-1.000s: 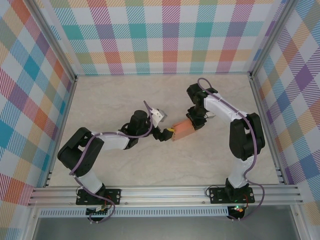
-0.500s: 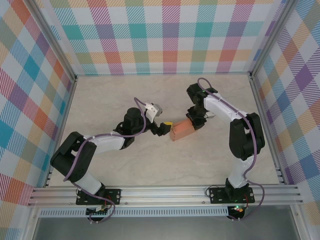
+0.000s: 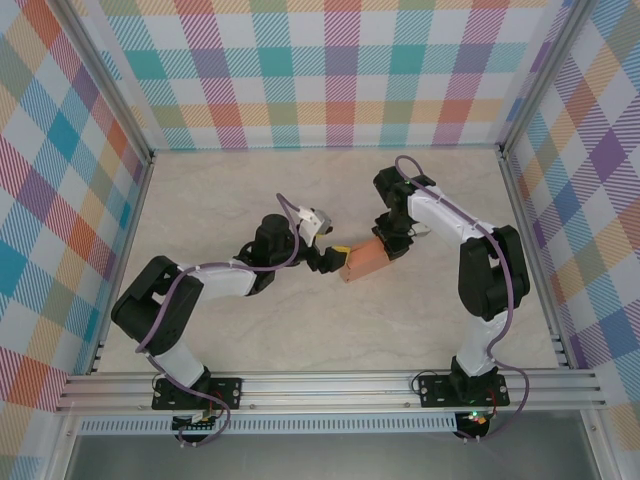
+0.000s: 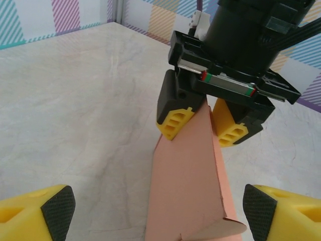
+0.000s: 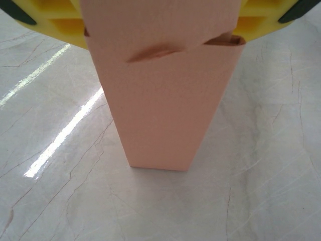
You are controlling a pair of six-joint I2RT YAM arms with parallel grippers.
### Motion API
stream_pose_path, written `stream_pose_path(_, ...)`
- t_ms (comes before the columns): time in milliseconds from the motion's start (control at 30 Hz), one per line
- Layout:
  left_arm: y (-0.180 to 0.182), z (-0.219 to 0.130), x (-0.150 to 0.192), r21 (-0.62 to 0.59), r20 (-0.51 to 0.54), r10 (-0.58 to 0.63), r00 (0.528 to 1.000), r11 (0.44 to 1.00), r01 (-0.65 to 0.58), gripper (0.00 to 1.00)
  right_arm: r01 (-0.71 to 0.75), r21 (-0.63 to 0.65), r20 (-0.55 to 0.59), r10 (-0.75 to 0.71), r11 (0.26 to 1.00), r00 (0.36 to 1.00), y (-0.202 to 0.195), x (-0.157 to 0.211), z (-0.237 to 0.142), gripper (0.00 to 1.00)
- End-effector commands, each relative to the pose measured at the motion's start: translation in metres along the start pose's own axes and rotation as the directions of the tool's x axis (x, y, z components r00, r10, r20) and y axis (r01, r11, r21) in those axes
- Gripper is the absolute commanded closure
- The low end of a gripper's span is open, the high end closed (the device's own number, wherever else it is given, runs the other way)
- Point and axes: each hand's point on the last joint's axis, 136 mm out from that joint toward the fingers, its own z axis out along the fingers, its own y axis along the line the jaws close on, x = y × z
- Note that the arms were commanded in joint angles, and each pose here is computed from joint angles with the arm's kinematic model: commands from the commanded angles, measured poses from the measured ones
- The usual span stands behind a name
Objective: Fold the paper box
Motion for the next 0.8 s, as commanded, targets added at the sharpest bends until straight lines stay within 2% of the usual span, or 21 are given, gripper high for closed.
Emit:
stream_pose_path(0, -0.007, 0.005, -0.006, 0.037, -0.003, 0.002, 1.000, 0.999, -0.002, 0.12, 0.016, 0.133, -0.066, -0.008, 0.991, 0.998, -0.022, 0.011, 0.049, 0.68)
stream_pose_path(267, -0.012, 0.011, -0.003, 0.072, -0.031, -0.008, 0.999, 0.997, 0.011, 0.17, 0.016, 0.135, -0.070, -0.007, 0.991, 0.998, -0.022, 0.012, 0.049, 0.68)
stream_pose_path(500, -0.019, 0.012, 0.001, 0.101, -0.059, -0.005, 0.998, 0.995, 0.011, 0.25, 0.018, 0.133, -0.066, -0.009, 0.991, 0.998, -0.022, 0.011, 0.048, 0.68)
stream_pose_path(767, -0.022, 0.009, 0.004, 0.108, -0.076, 0.000, 0.997, 0.994, 0.008, 0.29, 0.018, 0.136, -0.067, -0.009, 0.991, 0.998, -0.023, 0.011, 0.049, 0.68)
